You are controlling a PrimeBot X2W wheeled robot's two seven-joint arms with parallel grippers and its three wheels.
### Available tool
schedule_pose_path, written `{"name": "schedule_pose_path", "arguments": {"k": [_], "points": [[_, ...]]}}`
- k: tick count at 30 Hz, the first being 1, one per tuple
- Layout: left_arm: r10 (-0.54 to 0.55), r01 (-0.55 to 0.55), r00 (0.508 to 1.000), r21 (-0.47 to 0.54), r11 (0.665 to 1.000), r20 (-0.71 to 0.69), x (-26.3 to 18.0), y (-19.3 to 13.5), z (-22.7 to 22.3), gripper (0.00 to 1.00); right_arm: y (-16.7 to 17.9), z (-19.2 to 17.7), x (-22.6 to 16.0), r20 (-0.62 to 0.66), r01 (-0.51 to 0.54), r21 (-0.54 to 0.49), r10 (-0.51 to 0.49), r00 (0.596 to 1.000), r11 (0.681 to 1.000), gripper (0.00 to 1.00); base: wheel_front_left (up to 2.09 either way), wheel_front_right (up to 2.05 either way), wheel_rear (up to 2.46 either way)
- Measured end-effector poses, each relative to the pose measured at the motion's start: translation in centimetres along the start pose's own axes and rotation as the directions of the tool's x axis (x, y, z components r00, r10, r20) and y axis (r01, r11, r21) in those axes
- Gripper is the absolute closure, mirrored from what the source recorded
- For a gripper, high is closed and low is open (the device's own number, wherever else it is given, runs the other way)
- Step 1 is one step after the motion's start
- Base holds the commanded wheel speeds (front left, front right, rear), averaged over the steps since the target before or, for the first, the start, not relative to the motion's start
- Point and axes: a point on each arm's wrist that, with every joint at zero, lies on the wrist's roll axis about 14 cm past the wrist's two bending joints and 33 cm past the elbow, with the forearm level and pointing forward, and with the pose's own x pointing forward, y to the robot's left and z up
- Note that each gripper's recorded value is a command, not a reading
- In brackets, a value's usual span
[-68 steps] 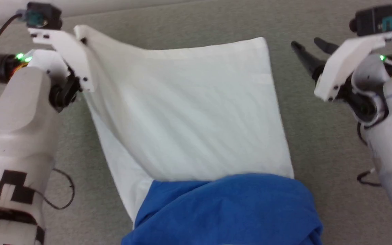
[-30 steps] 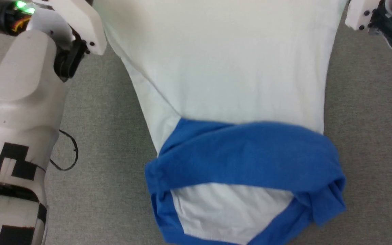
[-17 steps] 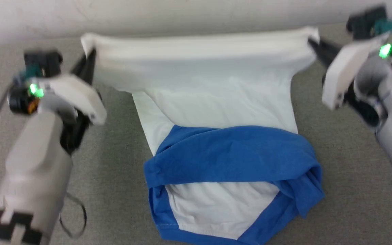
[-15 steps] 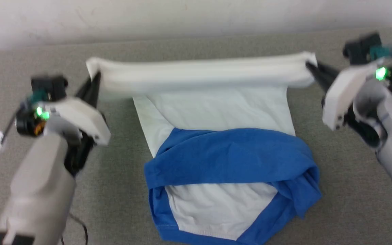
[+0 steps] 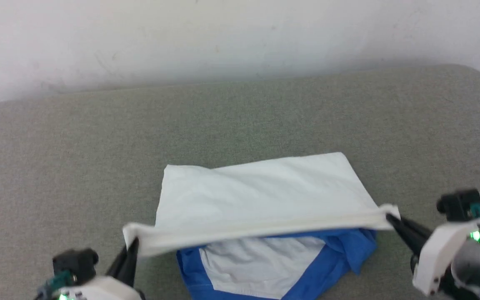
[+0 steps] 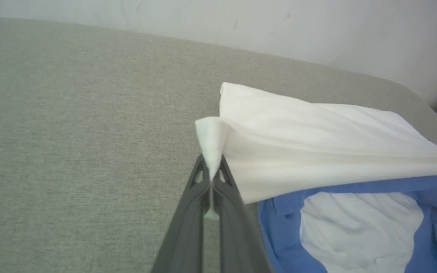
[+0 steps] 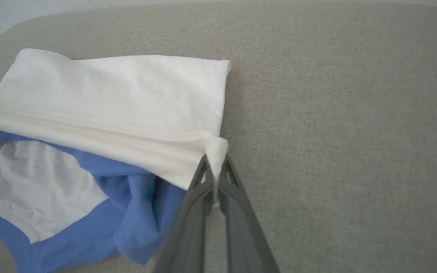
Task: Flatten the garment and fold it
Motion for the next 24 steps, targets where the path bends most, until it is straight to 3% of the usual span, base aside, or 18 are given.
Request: {"name": "schedule_pose_path", "arguments": {"k": [5,7,8,9,10,11,17,24], "points": [[0.023,-0.025,0.993,-0.019,1.000,-0.116,-3.3,-0.5,-3.2,1.00,0.3,-5.0,-2.8,-0.077,0.066,0.119,-0.057,0.995,0.991,0.98,0.00,0.00,0.00],[0.031,-0.037,0.986,-0.030,0.999,-0.166,-4.3,-0.5,-4.6,1.00,0.9,-6.6,-3.6,-0.103,0.084,0.152,-0.068,0.992,0.985,0.58,0.00,0.00,0.00],[0.034,-0.041,0.982,-0.034,0.999,-0.188,-4.7,-0.5,-5.3,0.82,1.2,-7.2,-4.0,-0.117,0.093,0.168,-0.073,0.990,0.981,0.40,0.00,0.00,0.00],[0.039,-0.051,0.978,-0.055,0.997,-0.206,-5.1,-0.5,-5.8,0.60,1.5,-7.9,-4.3,-0.128,0.099,0.188,-0.076,0.989,0.977,0.11,0.00,0.00,0.00],[0.045,-0.061,0.975,-0.067,0.996,-0.218,-5.3,-0.5,-6.2,0.12,1.7,-8.5,-4.7,-0.143,0.109,0.203,-0.081,0.986,0.973,0.00,0.00,0.00,0.00],[0.058,-0.074,0.972,-0.066,0.995,-0.228,-5.5,-0.2,-6.6,0.00,2.0,-9.2,-5.1,-0.160,0.118,0.209,-0.085,0.983,0.971,0.00,0.00,0.00,0.00],[0.113,-0.126,0.976,-0.060,0.990,-0.188,-6.1,1.4,-6.6,0.00,2.7,-10.5,-7.3,-0.187,0.158,0.245,-0.113,0.976,0.957,0.00,0.00,0.00,0.00],[0.136,-0.134,0.983,-0.025,0.991,0.123,-6.7,1.9,-0.8,0.00,1.2,-4.8,-9.0,0.012,0.184,0.251,-0.193,0.981,0.950,0.00,0.00,0.00,0.00]]}}
